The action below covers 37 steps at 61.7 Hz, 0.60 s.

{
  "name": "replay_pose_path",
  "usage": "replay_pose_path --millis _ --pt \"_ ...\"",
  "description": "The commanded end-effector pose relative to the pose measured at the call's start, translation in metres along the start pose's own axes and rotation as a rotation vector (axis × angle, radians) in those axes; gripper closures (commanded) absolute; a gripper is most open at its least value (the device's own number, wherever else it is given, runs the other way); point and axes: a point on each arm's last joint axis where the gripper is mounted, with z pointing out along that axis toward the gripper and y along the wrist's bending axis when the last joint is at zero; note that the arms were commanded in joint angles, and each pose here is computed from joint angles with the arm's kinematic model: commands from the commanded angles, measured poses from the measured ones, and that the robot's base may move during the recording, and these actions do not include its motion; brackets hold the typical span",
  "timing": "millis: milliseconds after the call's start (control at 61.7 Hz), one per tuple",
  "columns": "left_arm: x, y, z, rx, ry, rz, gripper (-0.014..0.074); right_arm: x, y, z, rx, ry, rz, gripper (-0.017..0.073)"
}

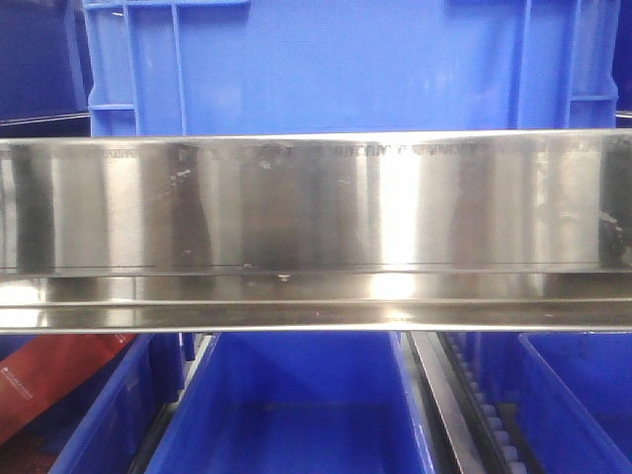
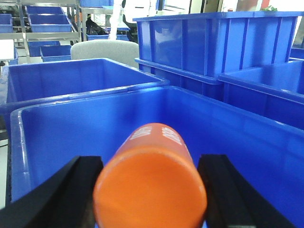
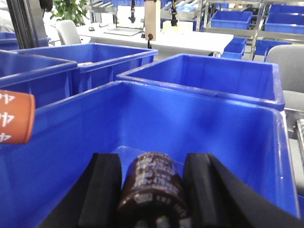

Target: Place cylindrical capacitor in blue bin on shelf

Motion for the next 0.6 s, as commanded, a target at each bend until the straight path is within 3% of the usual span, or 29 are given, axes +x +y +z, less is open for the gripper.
replay_pose_path --millis 0,65,130,195,292,454,519,584 --pt "-0.009 -0.001 -0.002 0.000 -0.056 -0.003 0.0456 -0.008 0.001 -0.002 0.000 -0.041 0.004 0.0300" --pt "-0.008 -0.001 -0.002 0.001 -0.047 -0.003 0.0318 -0.008 0.000 -0.002 0.001 -0.049 0.004 0.0155" --pt "-0.008 -0.001 -0.002 0.001 -0.047 -0.003 0.0200 -0.008 0.000 -0.002 0.001 -0.049 0.004 0.0082" --pt "-0.008 -0.001 -0.002 0.001 -0.049 -0.007 0.0106 -0.008 0.000 -0.002 0.001 -0.049 0.004 0.0059" --pt "-0.009 -0.001 -0.002 0.001 -0.051 -0.008 0.0033 -0.008 0.000 -0.002 0.001 -0.050 0.004 0.0063" --pt "-0.017 -0.002 -0.011 0.003 -0.072 -0.008 0.0085 -0.017 0.001 -0.014 -0.002 -0.078 0.003 0.0075" --pt "-0.025 -0.002 -0.019 0.007 -0.090 -0.008 0.0204 -0.022 0.001 -0.020 -0.003 -0.098 0.003 0.0141" --pt "-0.031 -0.003 -0.028 0.012 -0.093 -0.008 0.0350 -0.027 0.002 -0.029 -0.007 -0.110 0.003 0.0278"
